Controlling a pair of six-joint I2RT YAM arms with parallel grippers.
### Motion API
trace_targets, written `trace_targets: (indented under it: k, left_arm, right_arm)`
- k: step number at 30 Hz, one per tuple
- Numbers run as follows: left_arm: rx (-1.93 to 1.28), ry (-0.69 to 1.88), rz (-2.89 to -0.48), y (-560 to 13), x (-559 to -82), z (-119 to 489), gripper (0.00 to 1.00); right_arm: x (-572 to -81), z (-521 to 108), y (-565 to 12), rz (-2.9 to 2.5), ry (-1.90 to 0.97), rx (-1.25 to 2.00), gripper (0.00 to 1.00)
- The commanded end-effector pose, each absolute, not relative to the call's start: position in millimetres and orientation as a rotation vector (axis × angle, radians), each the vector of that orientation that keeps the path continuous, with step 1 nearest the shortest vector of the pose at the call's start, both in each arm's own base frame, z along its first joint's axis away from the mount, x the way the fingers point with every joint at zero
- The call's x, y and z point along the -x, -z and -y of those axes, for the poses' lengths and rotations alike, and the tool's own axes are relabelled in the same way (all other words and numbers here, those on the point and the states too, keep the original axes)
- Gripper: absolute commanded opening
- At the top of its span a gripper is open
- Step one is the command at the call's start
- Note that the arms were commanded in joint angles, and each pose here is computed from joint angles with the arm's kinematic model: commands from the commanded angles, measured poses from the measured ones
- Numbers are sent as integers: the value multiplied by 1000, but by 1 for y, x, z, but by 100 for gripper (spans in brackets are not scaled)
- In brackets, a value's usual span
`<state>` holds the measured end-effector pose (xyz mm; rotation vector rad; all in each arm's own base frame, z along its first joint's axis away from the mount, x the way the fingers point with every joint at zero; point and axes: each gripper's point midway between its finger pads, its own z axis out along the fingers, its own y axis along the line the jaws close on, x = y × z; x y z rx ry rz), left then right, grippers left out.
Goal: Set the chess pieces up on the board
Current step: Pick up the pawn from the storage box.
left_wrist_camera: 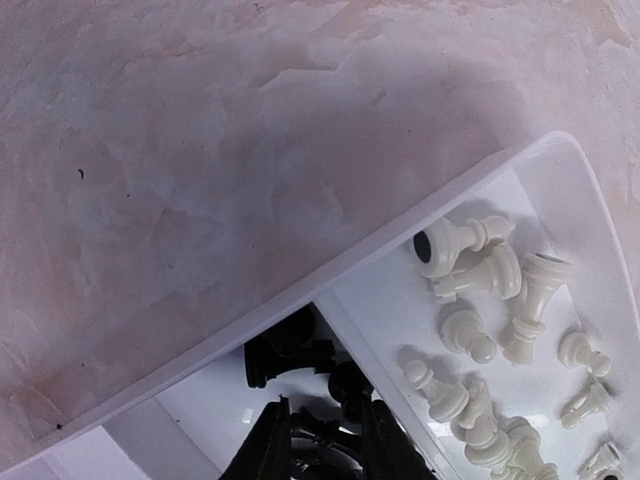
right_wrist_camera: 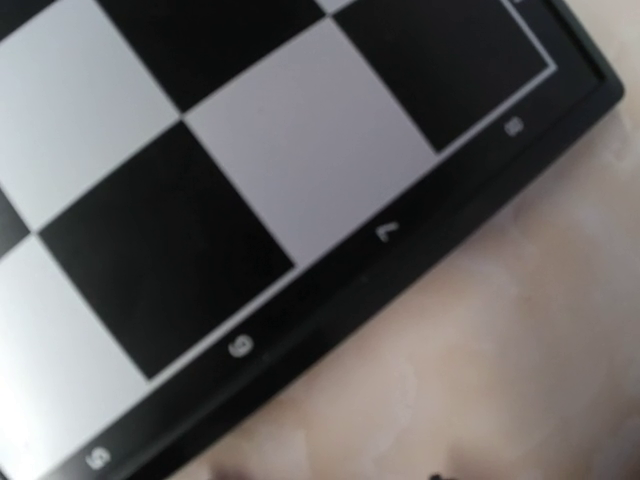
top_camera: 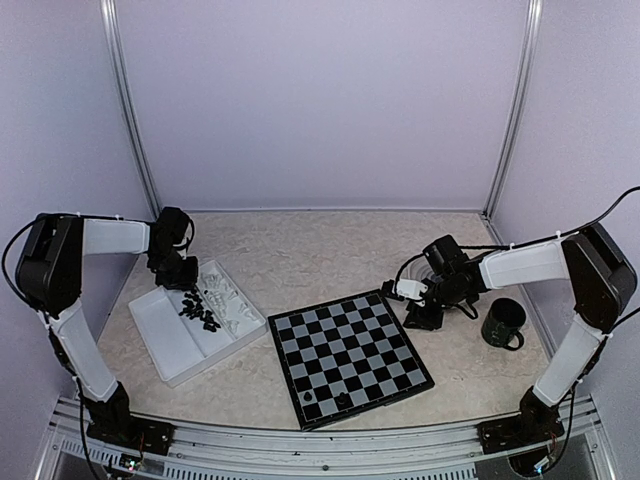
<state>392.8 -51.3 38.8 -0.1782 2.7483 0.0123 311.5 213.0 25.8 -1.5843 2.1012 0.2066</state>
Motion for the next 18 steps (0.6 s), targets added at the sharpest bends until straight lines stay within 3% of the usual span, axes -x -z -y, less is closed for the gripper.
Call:
trace_targets:
  k: [1, 4, 9, 18]
  left_arm:
    - [155, 33, -2757, -30, -401, 56, 31]
    - [153, 58, -2744, -32, -404, 57, 30]
    - [181, 64, -2722, -38, -403, 56, 17]
    - [237, 33, -2684, -51, -398, 44, 17]
  right_arm:
    - [-306, -215, -21, -2109, -220, 1607, 46]
    - [-306, -215, -22, -2108, -221, 1608, 46]
    - [-306, -215, -22, -2107, -221, 1608, 46]
    - [-306, -216, -21, -2112, -219, 1610, 46]
